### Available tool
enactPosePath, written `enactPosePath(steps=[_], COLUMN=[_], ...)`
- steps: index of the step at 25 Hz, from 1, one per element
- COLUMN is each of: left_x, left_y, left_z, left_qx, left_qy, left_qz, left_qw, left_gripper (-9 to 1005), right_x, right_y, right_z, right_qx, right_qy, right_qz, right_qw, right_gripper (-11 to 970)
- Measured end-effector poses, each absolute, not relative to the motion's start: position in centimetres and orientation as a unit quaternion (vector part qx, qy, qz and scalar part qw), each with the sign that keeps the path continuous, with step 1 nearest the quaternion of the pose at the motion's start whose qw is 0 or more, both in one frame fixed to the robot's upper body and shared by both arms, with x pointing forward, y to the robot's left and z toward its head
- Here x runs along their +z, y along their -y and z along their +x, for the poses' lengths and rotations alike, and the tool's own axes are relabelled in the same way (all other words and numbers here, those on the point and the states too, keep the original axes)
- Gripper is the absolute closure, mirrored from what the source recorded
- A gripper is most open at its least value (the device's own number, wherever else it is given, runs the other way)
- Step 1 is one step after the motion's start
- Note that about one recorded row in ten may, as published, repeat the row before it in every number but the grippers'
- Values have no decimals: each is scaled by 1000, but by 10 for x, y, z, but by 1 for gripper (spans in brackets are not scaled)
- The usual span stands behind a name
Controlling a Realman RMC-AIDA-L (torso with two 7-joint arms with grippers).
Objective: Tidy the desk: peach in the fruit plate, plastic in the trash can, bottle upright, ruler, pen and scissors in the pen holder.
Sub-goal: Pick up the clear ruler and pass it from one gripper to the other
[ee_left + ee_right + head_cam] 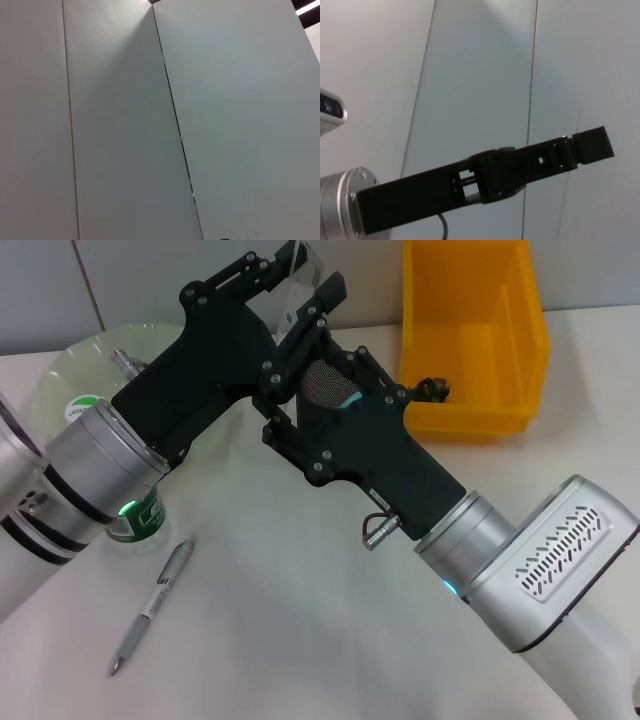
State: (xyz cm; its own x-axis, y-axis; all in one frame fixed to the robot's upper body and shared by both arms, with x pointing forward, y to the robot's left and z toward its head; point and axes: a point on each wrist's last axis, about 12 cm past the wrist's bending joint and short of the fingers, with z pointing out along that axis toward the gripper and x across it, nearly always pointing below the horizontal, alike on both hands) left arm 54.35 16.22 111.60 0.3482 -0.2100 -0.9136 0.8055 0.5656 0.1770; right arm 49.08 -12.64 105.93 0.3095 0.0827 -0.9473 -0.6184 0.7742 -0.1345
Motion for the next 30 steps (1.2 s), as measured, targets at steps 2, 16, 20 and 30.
enactPosePath(steps=[2, 16, 20, 30], left_x=[1116, 1114, 1114, 1114], left_y=[-162, -163, -164, -164], left_z=[543, 543, 542, 543], left_qx=[-336, -331, -330, -329], left_qy=[-461, -463, -462, -464], left_qz=[323, 324, 324, 324], left_qw=[755, 756, 757, 756], left_gripper=[586, 584, 583, 581], right_x=[1060, 1061, 1062, 1062], right_y=[125, 118, 117, 115], right_z=[491, 493, 493, 497], right_qx=[234, 246, 247, 244], right_qy=[-543, -554, -554, -562], right_qz=[-248, -234, -235, -228], right_qw=[768, 760, 760, 757], right_gripper=[160, 511, 601, 646])
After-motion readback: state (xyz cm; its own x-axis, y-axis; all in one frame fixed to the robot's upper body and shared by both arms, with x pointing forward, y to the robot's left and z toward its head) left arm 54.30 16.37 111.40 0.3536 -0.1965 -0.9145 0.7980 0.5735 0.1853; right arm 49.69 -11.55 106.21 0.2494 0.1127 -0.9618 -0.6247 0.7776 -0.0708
